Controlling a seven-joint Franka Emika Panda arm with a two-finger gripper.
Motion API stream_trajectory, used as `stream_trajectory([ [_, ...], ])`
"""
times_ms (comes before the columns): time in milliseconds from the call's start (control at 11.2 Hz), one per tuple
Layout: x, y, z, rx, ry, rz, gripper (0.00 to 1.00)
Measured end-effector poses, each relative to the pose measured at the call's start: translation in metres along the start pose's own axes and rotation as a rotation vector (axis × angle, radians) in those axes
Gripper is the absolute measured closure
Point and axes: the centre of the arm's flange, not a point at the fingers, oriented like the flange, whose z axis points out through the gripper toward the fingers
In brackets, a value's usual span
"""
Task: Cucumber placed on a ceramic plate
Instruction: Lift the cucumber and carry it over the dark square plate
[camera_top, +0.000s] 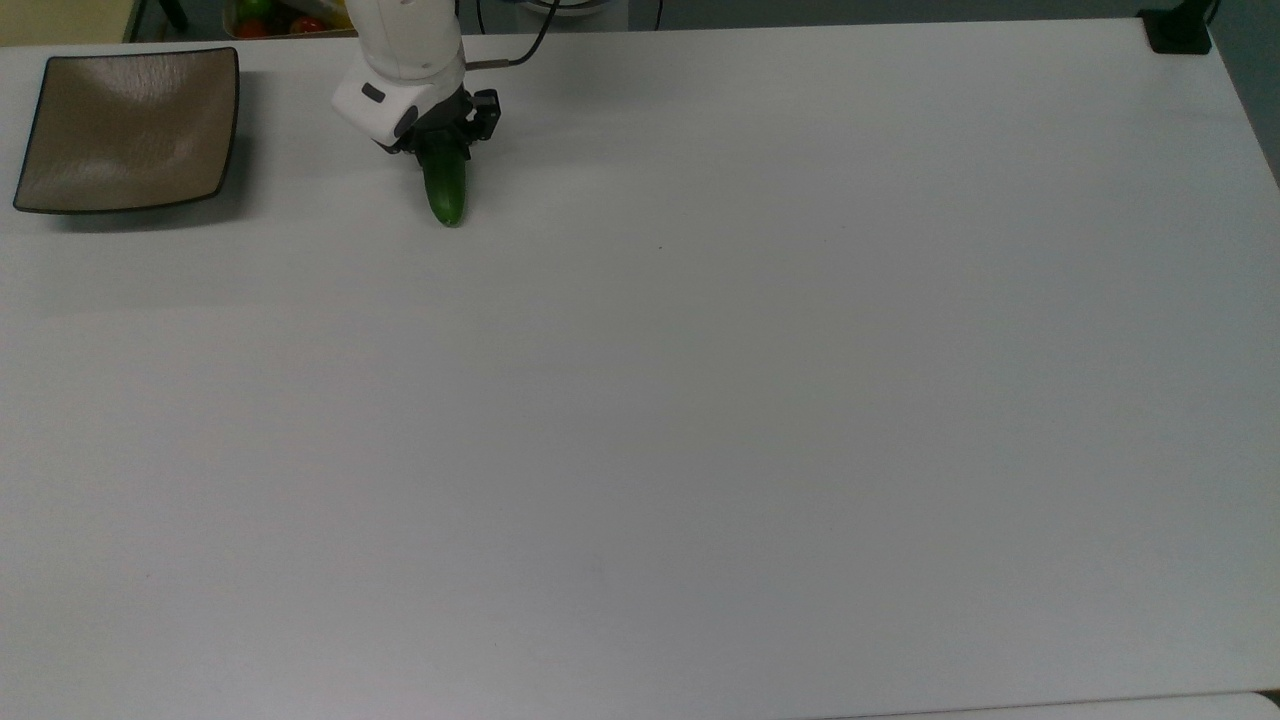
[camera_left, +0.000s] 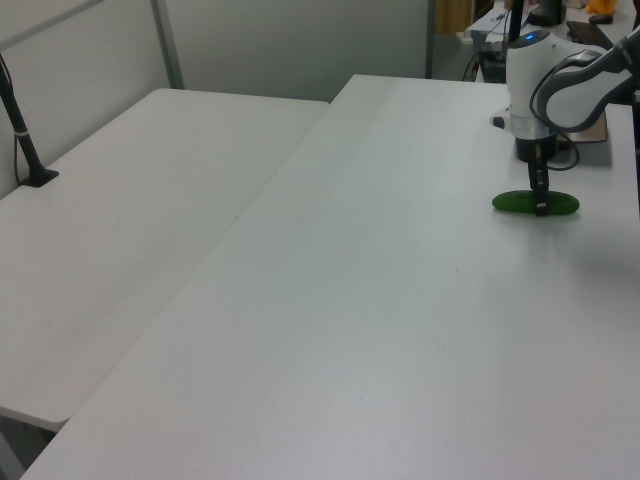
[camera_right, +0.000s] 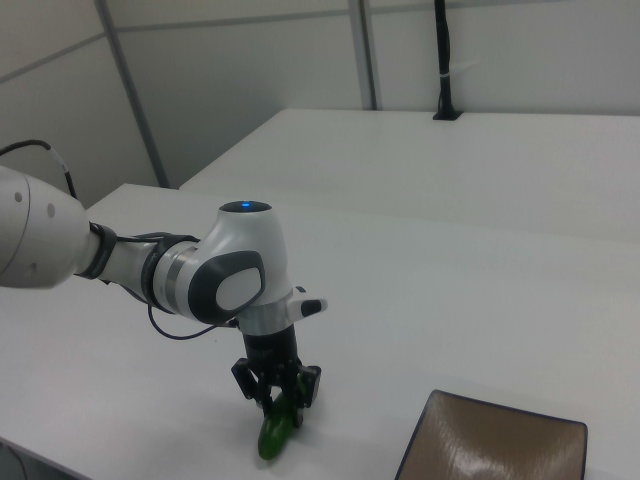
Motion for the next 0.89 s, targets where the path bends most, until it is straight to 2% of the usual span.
stream_trajectory([
  [268, 0.0, 0.004, -0.023, -0.001, 0.013, 0.005, 0.52],
  [625, -0.009, 0.018, -0.123, 0.012, 0.008, 0.033, 0.52],
  [893, -0.021, 0.042, -0.172, 0.018, 0.004, 0.005, 0.52],
])
